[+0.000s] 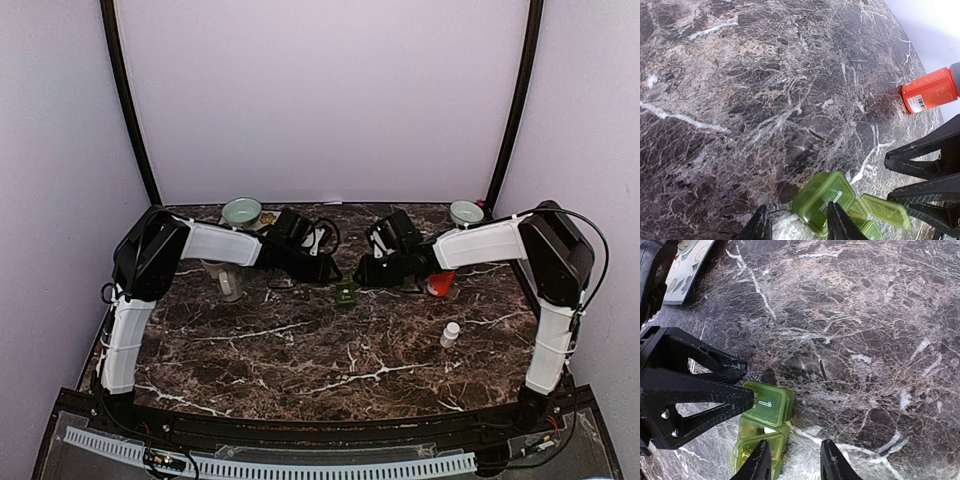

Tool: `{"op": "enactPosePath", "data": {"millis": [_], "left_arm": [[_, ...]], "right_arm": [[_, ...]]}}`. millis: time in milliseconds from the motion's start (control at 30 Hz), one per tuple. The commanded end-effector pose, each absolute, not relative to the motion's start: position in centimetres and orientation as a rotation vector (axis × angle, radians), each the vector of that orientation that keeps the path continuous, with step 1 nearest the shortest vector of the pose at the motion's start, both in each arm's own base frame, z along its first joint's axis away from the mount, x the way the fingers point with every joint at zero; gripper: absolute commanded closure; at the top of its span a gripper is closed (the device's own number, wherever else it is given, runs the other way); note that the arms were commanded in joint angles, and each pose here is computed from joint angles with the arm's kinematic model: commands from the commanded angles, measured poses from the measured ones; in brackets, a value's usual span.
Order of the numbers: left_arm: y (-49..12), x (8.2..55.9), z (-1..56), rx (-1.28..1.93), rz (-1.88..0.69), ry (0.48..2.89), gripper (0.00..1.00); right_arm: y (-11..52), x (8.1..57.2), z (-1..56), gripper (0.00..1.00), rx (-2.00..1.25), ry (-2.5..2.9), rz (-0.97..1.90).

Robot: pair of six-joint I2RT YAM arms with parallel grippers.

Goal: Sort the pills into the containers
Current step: Close the lid of the pill container on the pill container.

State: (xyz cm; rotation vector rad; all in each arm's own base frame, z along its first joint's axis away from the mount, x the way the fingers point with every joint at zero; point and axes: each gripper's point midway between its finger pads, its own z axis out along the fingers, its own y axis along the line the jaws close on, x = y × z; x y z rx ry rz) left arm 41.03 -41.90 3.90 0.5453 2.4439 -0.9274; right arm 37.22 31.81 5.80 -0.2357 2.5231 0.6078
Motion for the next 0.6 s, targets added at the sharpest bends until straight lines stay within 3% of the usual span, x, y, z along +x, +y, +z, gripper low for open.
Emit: {"op": "enactPosePath", "data": {"millis": [0, 567], "left_arm": [[-41.6, 40.9, 3.5, 0.550, -0.921, 2.473, 0.61], [-41.5, 40.8, 3.5, 0.552, -0.923, 2.475, 0.63]], "right_arm": [[33.3, 37.5, 6.9, 0.65, -0.251, 2.485, 0.661], [34.5, 36.6, 6.3, 0.65, -0.255, 2.503, 0.707]]}}
